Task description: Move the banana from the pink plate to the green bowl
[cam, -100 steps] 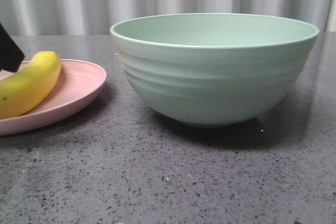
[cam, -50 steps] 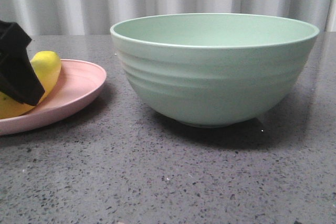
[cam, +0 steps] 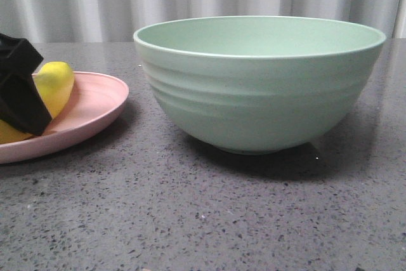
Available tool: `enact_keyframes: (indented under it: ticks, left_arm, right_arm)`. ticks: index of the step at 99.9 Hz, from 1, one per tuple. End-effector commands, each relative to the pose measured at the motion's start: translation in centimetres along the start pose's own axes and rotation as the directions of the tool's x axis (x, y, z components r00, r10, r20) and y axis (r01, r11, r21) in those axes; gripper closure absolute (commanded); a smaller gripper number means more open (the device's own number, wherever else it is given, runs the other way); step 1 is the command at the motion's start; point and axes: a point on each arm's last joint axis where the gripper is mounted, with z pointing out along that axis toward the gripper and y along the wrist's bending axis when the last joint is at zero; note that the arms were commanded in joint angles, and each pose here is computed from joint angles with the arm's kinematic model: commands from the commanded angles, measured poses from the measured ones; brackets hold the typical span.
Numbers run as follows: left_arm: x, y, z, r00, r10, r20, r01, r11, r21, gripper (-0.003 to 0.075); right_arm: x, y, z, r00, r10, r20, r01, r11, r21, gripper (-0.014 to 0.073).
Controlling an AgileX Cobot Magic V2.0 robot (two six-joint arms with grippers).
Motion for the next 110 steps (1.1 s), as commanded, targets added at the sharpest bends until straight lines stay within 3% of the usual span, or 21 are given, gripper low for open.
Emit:
enact_keyframes:
  ticks: [1, 33, 57, 74, 84, 99, 110]
  left_arm:
    - [-1.2, -0.5, -1.1, 0.996, -0.01, 0.085, 0.008, 1.0, 0.02, 0.0473]
    - [-3.2, -1.0, -2.9, 0.988, -0.002, 0.153, -0.003, 0.999, 0.033, 0.0524]
    - [-4.4, -2.7, -5.4, 0.976, 0.042, 0.215, -0.059, 0.996, 0.073, 0.0523]
    - [-4.8, -5.5, -7.3, 0.956, 0.106, 0.274, -0.148, 0.98, 0.135, 0.0523]
    - [-4.8, -7.3, -7.9, 0.947, 0.138, 0.291, -0.197, 0.963, 0.182, 0.0523]
    - [-4.3, -9.8, -8.6, 0.933, 0.188, 0.308, -0.268, 0.932, 0.243, 0.0523]
    - [-3.6, -11.3, -8.8, 0.923, 0.221, 0.314, -0.313, 0.908, 0.278, 0.0523]
  right_arm:
    - [-1.8, 0.1, -0.2, 0.995, 0.002, 0.101, -0.002, 1.0, -0.003, 0.0648]
    - [-2.0, 0.1, -0.3, 0.995, 0.01, 0.099, -0.009, 1.0, -0.007, 0.0648]
    - [-4.4, 0.6, -1.6, 0.999, 0.03, -0.01, -0.03, 0.999, -0.041, 0.0648]
    - [-7.0, 2.1, -1.7, 0.996, 0.037, -0.077, -0.052, 0.98, -0.194, 0.0638]
    - [-8.5, 3.2, -1.1, 0.991, 0.071, -0.116, -0.102, 0.95, -0.295, 0.0572]
    - [-10.2, 4.9, 0.6, 0.972, 0.127, -0.198, -0.199, 0.894, -0.401, 0.032]
    - [-11.0, 6.2, 1.9, 0.951, 0.165, -0.263, -0.273, 0.846, -0.458, 0.0221]
